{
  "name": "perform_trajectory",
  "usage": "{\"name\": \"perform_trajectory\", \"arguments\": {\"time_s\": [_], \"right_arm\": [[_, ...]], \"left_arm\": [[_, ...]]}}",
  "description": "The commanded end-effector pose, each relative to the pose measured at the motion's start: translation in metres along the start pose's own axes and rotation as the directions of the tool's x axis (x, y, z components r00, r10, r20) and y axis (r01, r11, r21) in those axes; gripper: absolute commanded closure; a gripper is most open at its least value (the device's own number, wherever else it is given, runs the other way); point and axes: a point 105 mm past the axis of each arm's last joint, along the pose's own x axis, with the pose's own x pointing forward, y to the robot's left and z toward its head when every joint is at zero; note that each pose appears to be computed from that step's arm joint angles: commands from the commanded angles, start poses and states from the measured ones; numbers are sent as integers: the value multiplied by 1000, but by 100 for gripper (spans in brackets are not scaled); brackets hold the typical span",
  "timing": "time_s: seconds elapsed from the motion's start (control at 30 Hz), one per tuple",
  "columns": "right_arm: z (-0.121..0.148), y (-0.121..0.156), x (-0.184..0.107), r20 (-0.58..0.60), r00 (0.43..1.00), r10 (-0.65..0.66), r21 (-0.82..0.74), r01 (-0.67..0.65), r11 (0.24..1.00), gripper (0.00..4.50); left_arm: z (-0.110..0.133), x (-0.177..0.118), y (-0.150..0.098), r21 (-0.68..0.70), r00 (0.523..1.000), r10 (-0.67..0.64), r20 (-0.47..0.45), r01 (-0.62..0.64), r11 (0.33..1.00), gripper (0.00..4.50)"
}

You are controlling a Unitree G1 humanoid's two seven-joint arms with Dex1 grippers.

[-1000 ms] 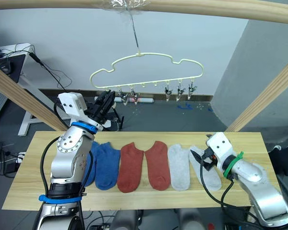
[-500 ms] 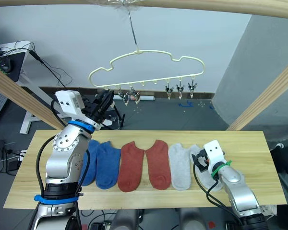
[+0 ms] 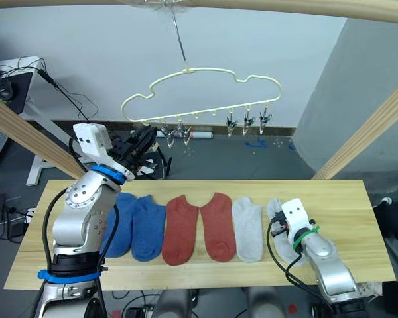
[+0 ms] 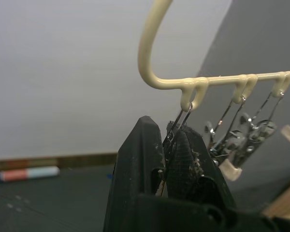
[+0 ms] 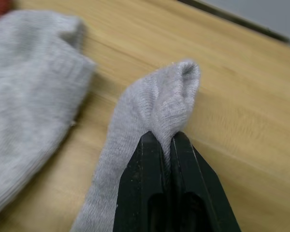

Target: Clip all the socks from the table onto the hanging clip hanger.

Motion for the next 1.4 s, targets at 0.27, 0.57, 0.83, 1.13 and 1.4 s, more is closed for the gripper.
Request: {"name": "perform_trajectory", "arguments": {"time_s": [0.27,0.57,0.83,1.13,1.4], "right_arm": [[140,57,-2,139,857,497,-431,-399,809,450],[167,115,39,107,784,612,-484,-496,720,450],[194,123,55,181,777,602,-507,-451,735,450],[203,130,48,193,746,637,-541,-460,704,450],[211,133,45,210,735,644,-548,-457,701,450]], "left_arm": [[12,-11,-6,-362,967,-236,-95,187,913,429],[15,-14,-14,-490,944,-310,-112,219,844,429],[10,-17,-20,-498,938,-322,-124,222,838,429],[7,-14,-22,-496,941,-317,-119,220,840,429],[5,-13,-22,-485,941,-317,-120,223,845,429]]}}
